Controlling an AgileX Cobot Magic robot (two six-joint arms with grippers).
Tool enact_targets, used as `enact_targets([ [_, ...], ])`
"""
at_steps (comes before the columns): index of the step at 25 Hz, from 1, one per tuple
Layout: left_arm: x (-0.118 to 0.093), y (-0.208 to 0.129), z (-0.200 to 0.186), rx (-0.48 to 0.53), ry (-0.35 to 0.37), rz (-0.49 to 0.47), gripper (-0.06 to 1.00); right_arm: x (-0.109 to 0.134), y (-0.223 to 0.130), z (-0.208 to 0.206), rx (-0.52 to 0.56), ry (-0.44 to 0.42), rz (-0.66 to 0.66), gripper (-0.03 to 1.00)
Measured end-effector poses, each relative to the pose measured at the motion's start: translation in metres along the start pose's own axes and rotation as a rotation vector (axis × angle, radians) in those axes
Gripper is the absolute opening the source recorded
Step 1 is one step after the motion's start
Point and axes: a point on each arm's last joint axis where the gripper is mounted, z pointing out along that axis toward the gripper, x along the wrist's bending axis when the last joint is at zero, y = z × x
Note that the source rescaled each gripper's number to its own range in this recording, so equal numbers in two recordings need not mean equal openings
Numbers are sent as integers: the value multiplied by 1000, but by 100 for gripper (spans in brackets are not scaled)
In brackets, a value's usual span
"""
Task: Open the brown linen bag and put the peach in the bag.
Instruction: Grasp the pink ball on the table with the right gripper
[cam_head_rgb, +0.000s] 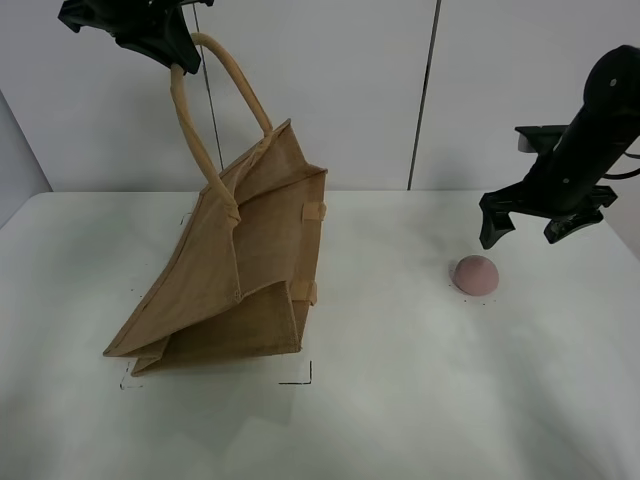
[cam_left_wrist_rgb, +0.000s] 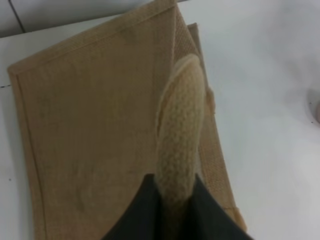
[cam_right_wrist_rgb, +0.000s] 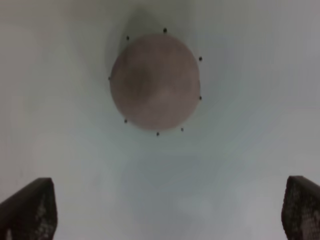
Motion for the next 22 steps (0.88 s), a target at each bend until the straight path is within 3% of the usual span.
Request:
enact_targets([
  [7, -1, 0, 0, 0, -6, 2, 0, -4, 9, 49, 74, 7, 13, 100],
  [16, -1, 0, 0, 0, -6, 15, 0, 15, 17, 66, -1, 10, -32, 100],
  [22, -1, 0, 0, 0, -8, 16, 0, 13, 14, 88, 46, 6, -23, 100],
])
